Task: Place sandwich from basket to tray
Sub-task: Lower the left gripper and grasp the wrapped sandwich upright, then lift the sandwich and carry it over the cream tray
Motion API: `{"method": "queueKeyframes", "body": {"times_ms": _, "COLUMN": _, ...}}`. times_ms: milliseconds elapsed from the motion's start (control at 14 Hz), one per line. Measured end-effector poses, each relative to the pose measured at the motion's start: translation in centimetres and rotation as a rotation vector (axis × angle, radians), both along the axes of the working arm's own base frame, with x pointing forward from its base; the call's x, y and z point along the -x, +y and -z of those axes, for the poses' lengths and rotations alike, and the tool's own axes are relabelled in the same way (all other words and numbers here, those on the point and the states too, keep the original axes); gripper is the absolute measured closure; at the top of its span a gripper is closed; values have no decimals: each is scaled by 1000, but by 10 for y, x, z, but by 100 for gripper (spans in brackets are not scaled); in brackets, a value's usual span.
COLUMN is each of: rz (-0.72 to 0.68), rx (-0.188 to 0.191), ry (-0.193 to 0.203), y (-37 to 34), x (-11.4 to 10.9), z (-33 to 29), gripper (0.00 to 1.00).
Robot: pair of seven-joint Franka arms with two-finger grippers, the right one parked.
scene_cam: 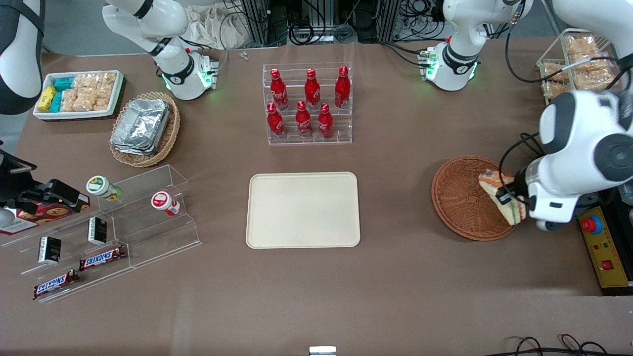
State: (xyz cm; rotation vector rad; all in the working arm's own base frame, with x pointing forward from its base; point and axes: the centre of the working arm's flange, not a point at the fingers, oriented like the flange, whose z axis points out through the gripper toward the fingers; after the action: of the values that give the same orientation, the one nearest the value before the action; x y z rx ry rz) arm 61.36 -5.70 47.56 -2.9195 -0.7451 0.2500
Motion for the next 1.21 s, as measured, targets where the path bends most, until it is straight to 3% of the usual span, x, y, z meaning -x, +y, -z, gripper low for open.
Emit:
{"method": "queueKeyframes", "body": {"times_ms": 286, "rz": 181, "rx": 58, "ry": -23, "y": -78, "x": 9, "z": -44, "gripper": 83}}
{"method": "queueKeyframes", "body": {"times_ms": 571, "rz": 332, "rx": 109, "ry": -11, "y": -182, "x": 34, "z": -37, "gripper": 83}}
{"method": "queueKeyframes", "body": {"times_ms": 929, "rz": 369, "rx": 193, "ry": -48, "y": -308, "x": 40, "z": 64, "gripper": 83}}
{"method": "queueKeyframes", "body": {"times_ms": 1214, "rz": 406, "rx": 173, "ry": -43, "y": -367, "x": 52, "z": 170, "gripper": 83}}
